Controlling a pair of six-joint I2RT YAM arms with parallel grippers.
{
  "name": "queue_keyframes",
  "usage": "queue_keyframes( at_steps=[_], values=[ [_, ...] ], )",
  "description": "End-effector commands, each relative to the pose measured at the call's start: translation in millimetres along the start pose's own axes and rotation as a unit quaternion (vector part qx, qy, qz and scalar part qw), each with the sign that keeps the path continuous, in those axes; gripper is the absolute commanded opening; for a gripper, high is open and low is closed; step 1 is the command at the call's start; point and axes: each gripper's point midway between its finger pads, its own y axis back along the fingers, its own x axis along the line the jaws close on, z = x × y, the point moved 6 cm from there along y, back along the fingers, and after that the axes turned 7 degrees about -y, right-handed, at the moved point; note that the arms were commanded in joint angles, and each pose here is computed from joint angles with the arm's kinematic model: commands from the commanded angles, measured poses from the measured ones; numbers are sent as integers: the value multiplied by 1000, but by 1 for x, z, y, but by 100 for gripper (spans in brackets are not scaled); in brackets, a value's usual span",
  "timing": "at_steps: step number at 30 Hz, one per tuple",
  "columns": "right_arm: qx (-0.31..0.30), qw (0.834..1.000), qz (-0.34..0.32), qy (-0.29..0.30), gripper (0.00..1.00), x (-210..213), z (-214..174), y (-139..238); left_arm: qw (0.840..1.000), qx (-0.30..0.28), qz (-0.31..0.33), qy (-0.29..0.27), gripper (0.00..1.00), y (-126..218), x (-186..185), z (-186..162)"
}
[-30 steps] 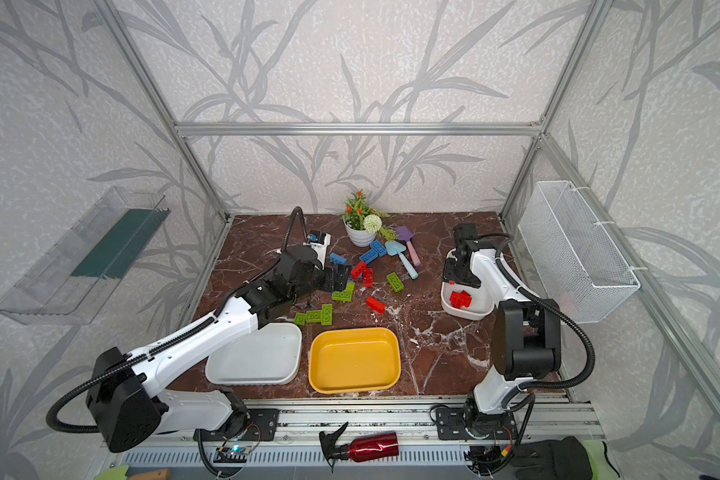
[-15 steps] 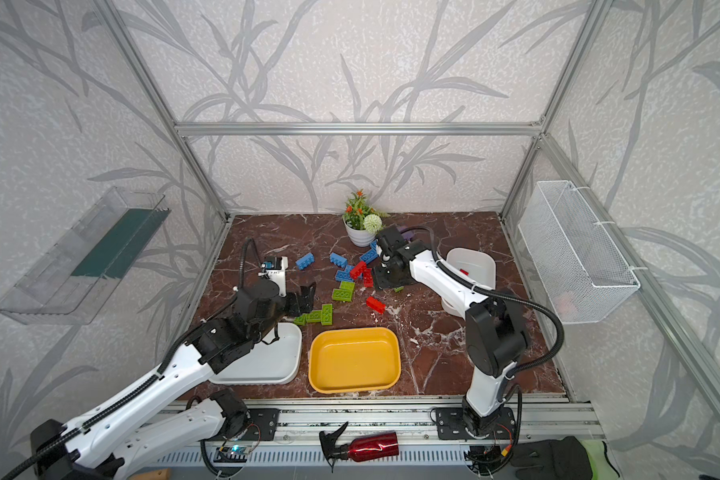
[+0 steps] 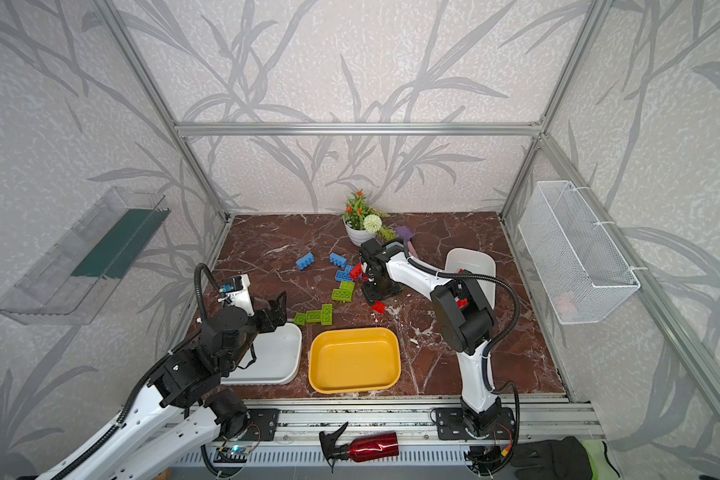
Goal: Sort the legos into containers by color
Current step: 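Reach the right gripper to a red brick beside the yellow tray and grasp, then move the red brick with the right gripper into the white tub and release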
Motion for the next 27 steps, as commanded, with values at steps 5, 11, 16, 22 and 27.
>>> queue_keyframes(
  at_steps=[5,11,16,22,27],
  values=[
    [23,1000,16,9,49,3,0,-14,1000,-1,29,-10,91,-4,5,-2],
    [16,1000,-5,8,21,-1,0,-8,999,-1,18,-30,91,-15,-6,5],
    [-13,1000,-28,-3,15,-12,7,21,999,7,-6,-47,91,-34,-24,15],
    [-72,994,-60,-61,15,-61,17,73,996,27,-51,-73,91,-64,-54,28],
    [-108,976,-108,-157,15,-132,14,104,989,52,-98,-98,91,-87,-85,40]
  ],
)
